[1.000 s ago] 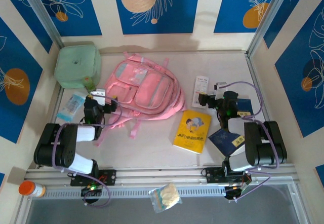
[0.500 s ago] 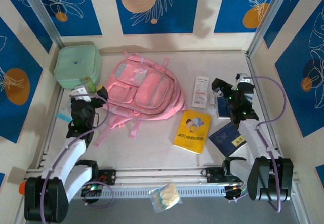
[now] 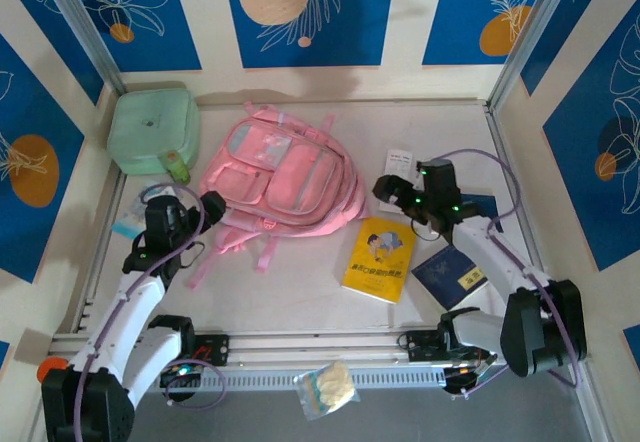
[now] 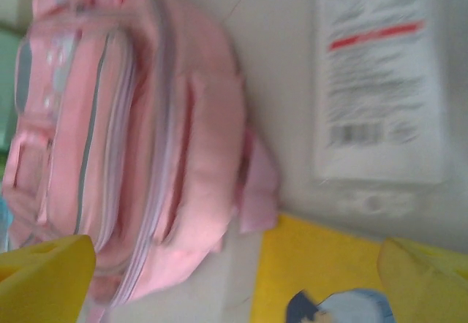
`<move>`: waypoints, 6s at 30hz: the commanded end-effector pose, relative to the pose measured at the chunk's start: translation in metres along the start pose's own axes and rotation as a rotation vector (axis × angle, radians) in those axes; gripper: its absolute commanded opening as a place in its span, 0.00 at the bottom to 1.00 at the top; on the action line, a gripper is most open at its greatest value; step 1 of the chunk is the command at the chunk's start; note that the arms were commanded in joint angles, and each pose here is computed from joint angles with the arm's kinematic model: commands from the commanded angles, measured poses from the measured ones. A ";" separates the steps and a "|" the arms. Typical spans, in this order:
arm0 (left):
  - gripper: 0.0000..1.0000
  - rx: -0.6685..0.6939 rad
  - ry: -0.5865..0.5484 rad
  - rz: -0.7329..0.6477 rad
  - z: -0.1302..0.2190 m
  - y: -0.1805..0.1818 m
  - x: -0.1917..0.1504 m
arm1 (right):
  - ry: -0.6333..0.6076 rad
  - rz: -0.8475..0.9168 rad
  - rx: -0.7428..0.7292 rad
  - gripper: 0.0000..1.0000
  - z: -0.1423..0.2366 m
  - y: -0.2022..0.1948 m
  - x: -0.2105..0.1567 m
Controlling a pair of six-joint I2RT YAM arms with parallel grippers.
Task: Pack the student bag
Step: Rotate the student bag at the center of the table, then unzip the student bag at the center of the table.
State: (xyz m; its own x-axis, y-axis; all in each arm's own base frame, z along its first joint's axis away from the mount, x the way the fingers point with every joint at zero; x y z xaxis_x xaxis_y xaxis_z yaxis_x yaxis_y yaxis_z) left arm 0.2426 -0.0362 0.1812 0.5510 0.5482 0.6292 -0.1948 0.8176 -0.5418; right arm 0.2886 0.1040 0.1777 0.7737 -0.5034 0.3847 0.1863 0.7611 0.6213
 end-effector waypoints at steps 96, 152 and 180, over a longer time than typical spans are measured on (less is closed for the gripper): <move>1.00 -0.466 0.571 -0.294 0.008 -0.197 -0.173 | 0.247 -0.007 -0.179 0.57 -0.100 -0.006 0.041; 0.94 -0.185 0.349 -0.299 -0.024 -0.077 -0.057 | 0.311 -0.260 -0.047 0.67 -0.098 0.070 -0.112; 0.65 -0.470 0.351 -0.790 -0.044 -0.126 -0.129 | 0.333 -0.279 0.088 0.00 -0.073 0.120 -0.082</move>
State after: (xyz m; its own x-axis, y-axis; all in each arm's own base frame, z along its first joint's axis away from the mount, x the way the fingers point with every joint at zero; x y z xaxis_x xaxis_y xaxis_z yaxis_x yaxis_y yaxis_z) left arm 0.2316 -0.2122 0.1361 0.6710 -0.2527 0.6971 0.5798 0.7648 -0.2809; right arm 0.2908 0.2590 0.1328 0.8335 -0.5513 -0.0360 0.4317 0.6092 0.6652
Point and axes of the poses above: each hand's point on the last joint's axis, 136 mm out from that joint toward the fingers, its own z axis back along the fingers, its own y axis along the line the jaws close on, x = y × z, the point moved 6 cm from there along z, back along the fingers, and after that the axes turned 5 degrees about -z, right-handed, at the moved point
